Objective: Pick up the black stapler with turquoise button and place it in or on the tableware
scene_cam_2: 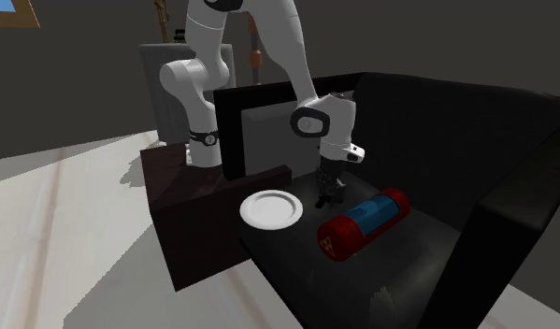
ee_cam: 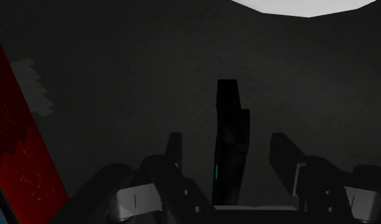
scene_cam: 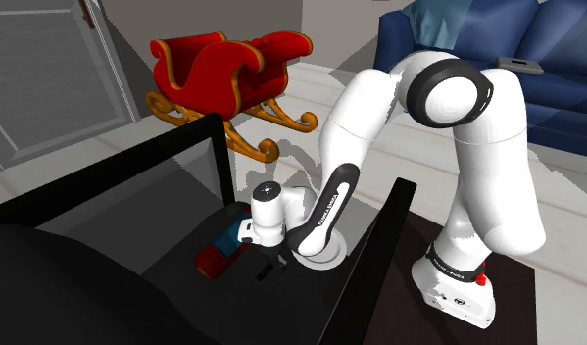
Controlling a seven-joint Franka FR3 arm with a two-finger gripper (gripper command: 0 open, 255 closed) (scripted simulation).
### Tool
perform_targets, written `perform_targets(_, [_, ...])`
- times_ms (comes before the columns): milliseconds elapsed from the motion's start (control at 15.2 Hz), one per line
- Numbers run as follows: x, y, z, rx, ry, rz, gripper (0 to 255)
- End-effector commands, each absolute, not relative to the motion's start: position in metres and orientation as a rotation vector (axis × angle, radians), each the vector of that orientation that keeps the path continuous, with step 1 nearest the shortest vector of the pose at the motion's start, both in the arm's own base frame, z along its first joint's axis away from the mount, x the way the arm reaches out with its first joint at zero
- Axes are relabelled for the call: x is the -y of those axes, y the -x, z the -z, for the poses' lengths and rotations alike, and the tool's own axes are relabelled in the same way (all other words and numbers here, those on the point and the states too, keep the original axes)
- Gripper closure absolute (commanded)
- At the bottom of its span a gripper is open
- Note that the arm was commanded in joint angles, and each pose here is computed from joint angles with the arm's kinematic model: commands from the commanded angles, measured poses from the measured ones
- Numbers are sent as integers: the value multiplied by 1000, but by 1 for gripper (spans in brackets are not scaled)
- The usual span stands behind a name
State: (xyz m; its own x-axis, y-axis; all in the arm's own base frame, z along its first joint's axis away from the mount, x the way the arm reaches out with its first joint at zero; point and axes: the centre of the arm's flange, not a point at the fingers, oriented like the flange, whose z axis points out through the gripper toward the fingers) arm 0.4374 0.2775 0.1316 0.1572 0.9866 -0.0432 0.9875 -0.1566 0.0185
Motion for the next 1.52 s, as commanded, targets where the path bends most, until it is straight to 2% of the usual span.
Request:
perform_targets(0, [-278, -437, -132, -2012, -2357, 32, 255])
perform_targets(528, [-278, -437, -132, -2012, -2357, 32, 255])
perform_targets(1452, [-278, -437, -205, -2012, -2357, 32, 255])
